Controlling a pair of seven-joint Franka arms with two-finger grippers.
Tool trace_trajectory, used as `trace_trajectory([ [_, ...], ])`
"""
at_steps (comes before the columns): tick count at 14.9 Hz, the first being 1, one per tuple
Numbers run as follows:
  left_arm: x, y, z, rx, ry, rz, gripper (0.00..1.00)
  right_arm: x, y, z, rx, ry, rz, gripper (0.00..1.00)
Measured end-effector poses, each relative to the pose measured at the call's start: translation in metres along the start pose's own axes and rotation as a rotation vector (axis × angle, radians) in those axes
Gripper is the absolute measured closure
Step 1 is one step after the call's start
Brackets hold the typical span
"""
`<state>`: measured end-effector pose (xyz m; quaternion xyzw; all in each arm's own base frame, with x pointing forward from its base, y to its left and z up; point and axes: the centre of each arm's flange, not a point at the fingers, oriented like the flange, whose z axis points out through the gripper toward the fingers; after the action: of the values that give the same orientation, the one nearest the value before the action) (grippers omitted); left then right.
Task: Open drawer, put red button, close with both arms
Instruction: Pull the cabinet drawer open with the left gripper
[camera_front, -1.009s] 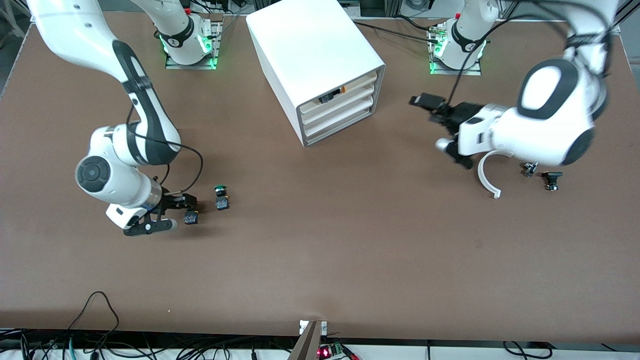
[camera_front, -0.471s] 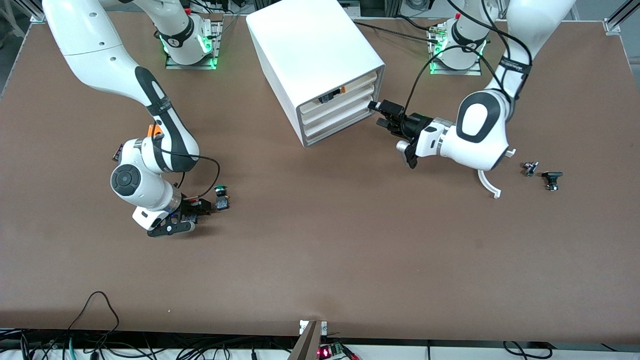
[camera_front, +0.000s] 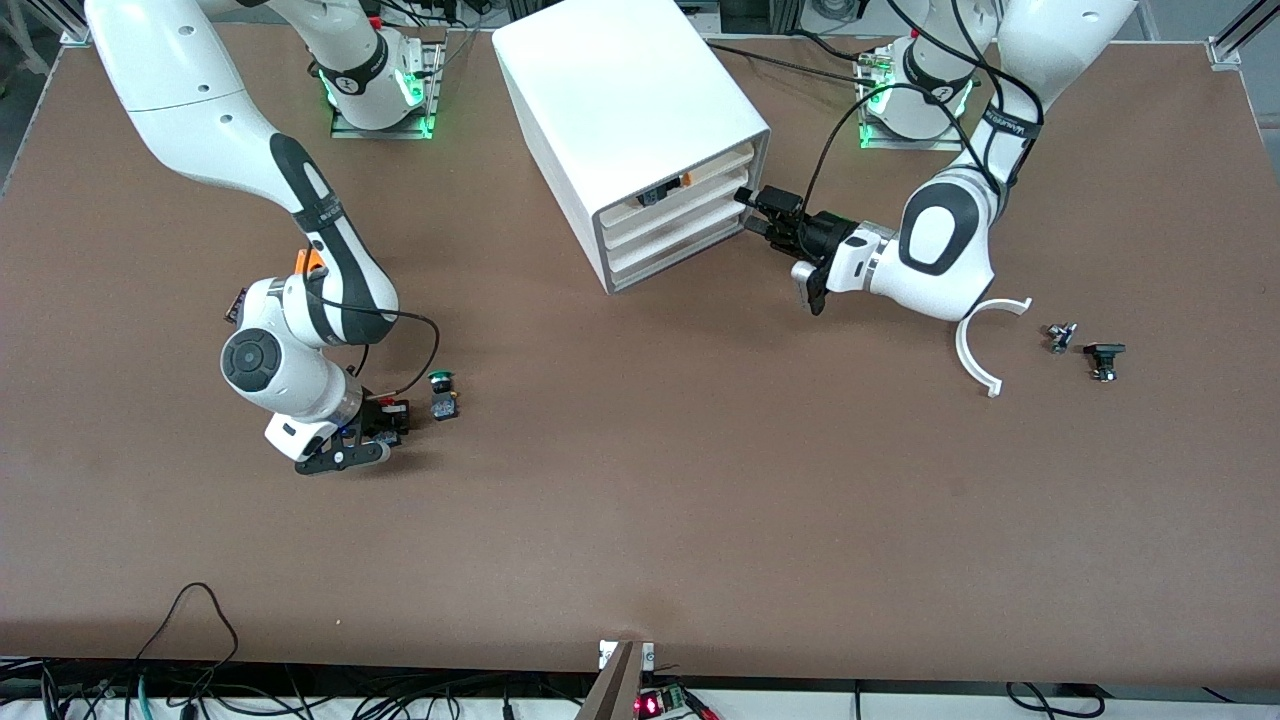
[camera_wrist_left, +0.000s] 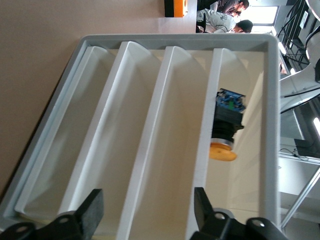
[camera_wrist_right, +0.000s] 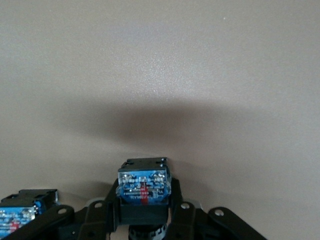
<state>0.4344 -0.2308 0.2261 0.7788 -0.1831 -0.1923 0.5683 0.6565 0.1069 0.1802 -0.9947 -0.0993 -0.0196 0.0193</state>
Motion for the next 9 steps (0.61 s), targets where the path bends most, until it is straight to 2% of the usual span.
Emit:
trace_trajectory([
  [1,-0.002,-0.005,0.005,-0.005,0.006,0.022,0.35,0.0,0.0,0.0,0.0,0.0,0.0,0.59],
  [2,-0.004,-0.009,0.009,-0.013,0.011,0.037,0.39,0.0,0.0,0.0,0.0,0.0,0.0,0.59],
  [5,-0.007,-0.017,0.024,-0.056,0.032,0.026,0.41,0.004,0.0,-0.005,-0.001,0.014,0.003,0.59],
  [7,-0.014,-0.019,0.045,-0.114,0.064,0.007,0.44,0.009,0.0,-0.017,-0.001,0.026,0.02,0.59],
  [8,-0.016,-0.02,0.052,-0.127,0.074,0.011,0.44,0.011,-0.002,-0.023,0.0,0.014,0.038,0.59],
  [9,-0.018,-0.021,0.058,-0.127,0.078,0.014,0.51,0.014,-0.006,-0.03,0.0,-0.007,0.057,0.59],
])
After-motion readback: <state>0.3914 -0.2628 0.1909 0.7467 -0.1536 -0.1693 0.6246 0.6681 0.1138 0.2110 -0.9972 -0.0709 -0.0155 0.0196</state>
